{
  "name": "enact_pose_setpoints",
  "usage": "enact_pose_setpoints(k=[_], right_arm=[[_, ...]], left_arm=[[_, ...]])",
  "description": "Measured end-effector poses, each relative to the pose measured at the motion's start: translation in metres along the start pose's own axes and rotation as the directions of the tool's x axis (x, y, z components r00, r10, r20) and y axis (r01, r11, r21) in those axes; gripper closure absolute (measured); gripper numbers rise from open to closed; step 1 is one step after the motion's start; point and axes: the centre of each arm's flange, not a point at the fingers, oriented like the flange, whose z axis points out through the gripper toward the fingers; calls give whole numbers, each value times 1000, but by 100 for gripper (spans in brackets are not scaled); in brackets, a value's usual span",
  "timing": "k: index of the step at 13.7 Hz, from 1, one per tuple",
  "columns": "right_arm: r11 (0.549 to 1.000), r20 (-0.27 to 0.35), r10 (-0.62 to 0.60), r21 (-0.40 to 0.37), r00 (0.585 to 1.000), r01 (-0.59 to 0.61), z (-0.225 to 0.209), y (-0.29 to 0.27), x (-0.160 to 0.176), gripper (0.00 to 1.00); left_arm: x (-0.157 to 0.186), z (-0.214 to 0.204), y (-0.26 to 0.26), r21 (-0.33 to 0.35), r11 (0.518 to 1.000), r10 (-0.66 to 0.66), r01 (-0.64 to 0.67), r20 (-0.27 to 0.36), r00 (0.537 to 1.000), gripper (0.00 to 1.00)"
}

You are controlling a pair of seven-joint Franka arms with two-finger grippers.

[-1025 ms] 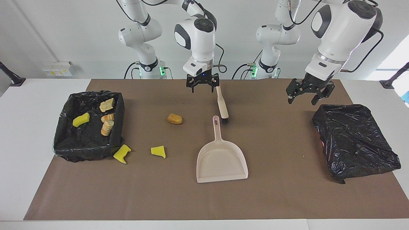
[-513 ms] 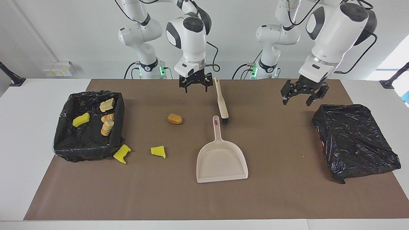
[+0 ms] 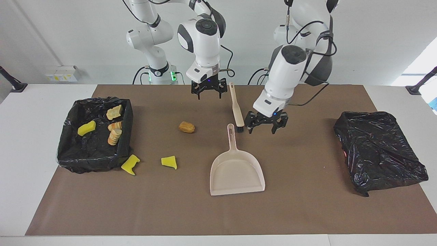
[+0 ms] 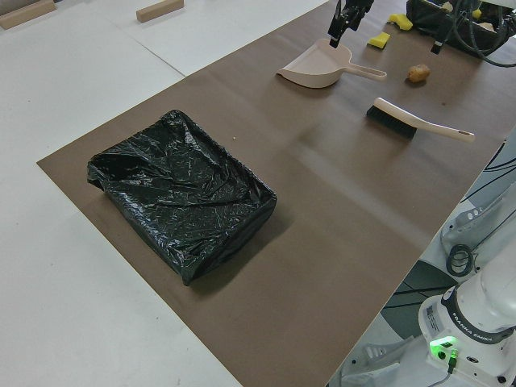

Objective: Sweep and dump trash in bin
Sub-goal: 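Reach the left gripper to the pink dustpan handle and grasp it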

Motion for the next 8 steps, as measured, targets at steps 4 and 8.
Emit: enact_pose_setpoints(k=[4, 8], right_arm=[[999, -44, 12, 42, 999, -10, 11, 5, -9, 0], [998, -86, 15, 55, 996, -11, 21, 15, -27, 0]], left_arm=[[-11, 31, 22, 5, 999, 34, -34, 25, 999, 0], [-33, 58, 40, 11, 997, 70, -70, 49, 996, 0]])
